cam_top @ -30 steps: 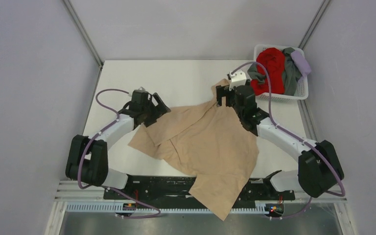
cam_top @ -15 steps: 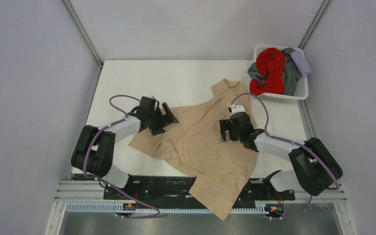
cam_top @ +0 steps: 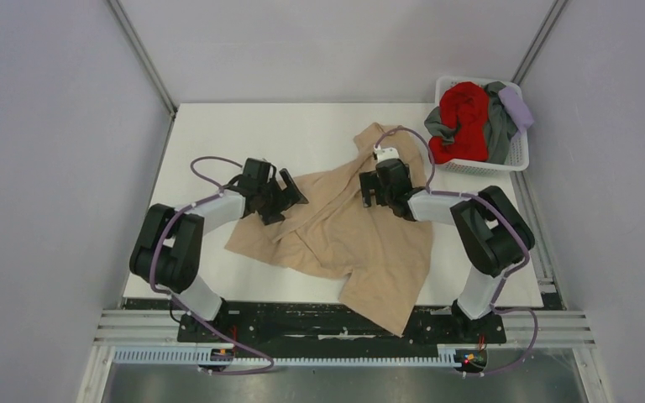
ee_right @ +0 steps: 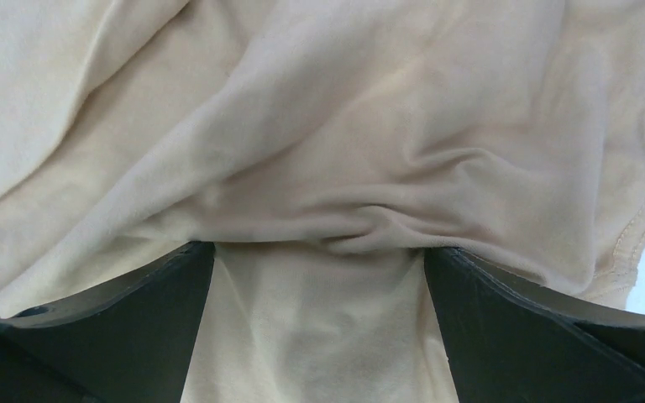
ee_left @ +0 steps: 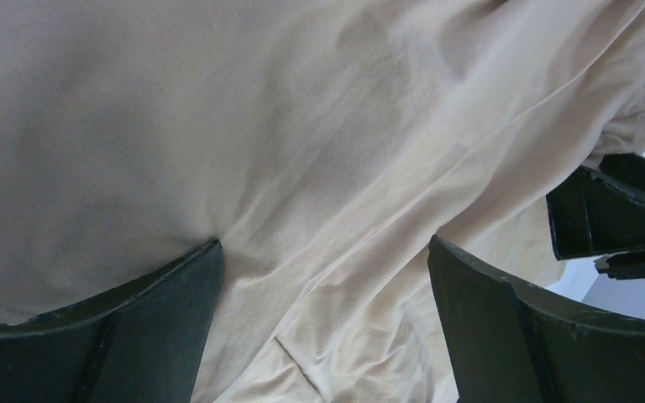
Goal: Fold and stack the t-shirts
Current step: Flatten out the tshirt
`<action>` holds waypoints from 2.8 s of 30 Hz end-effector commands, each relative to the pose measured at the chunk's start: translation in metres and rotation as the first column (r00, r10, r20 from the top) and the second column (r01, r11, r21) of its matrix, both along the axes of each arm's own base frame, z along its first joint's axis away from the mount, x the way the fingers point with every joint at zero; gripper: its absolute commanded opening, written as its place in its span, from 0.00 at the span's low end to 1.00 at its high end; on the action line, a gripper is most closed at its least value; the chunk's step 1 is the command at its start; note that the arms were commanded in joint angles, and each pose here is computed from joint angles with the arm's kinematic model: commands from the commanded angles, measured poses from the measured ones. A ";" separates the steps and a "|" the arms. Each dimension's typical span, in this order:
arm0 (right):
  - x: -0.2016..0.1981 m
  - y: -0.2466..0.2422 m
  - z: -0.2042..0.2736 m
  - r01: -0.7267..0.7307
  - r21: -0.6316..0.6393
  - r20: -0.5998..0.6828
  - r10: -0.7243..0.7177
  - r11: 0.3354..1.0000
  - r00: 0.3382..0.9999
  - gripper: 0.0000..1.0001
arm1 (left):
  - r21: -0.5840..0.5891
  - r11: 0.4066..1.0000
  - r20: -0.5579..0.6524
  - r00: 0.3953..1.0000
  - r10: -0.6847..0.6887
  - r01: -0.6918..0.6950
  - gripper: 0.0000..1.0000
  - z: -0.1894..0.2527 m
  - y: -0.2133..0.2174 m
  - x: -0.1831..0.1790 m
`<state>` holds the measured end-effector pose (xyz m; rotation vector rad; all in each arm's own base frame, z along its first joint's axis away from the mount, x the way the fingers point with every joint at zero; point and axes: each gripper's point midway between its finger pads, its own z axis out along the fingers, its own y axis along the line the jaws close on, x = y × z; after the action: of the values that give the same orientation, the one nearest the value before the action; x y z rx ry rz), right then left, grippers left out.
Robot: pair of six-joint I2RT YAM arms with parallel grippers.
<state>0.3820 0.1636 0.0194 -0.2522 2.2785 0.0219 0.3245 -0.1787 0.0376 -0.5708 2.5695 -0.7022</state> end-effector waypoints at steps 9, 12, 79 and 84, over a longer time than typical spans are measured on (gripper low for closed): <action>0.126 0.005 0.035 -0.010 0.044 0.157 0.003 0.999 0.988 0.98 | 0.095 0.989 0.032 0.993 0.114 -0.117 1.00 -0.020 0.020 0.092; 0.120 0.003 0.050 -0.025 0.043 0.184 0.016 0.999 0.983 0.99 | 0.108 0.988 0.066 0.993 0.100 -0.106 1.00 -0.003 0.023 0.091; -0.078 0.045 0.023 -0.353 0.133 0.075 0.345 0.926 0.935 0.99 | 0.380 0.925 0.044 0.999 0.004 -0.020 0.02 0.030 0.044 0.025; -0.079 0.040 0.020 -0.343 0.112 0.066 0.338 0.933 0.939 0.99 | 0.387 0.919 0.116 0.993 0.024 -0.068 0.02 0.041 0.045 0.046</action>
<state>0.3031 0.2047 0.0403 -0.5604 2.1595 0.3487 0.3387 -0.1341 0.0521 -0.4120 2.6160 -0.1850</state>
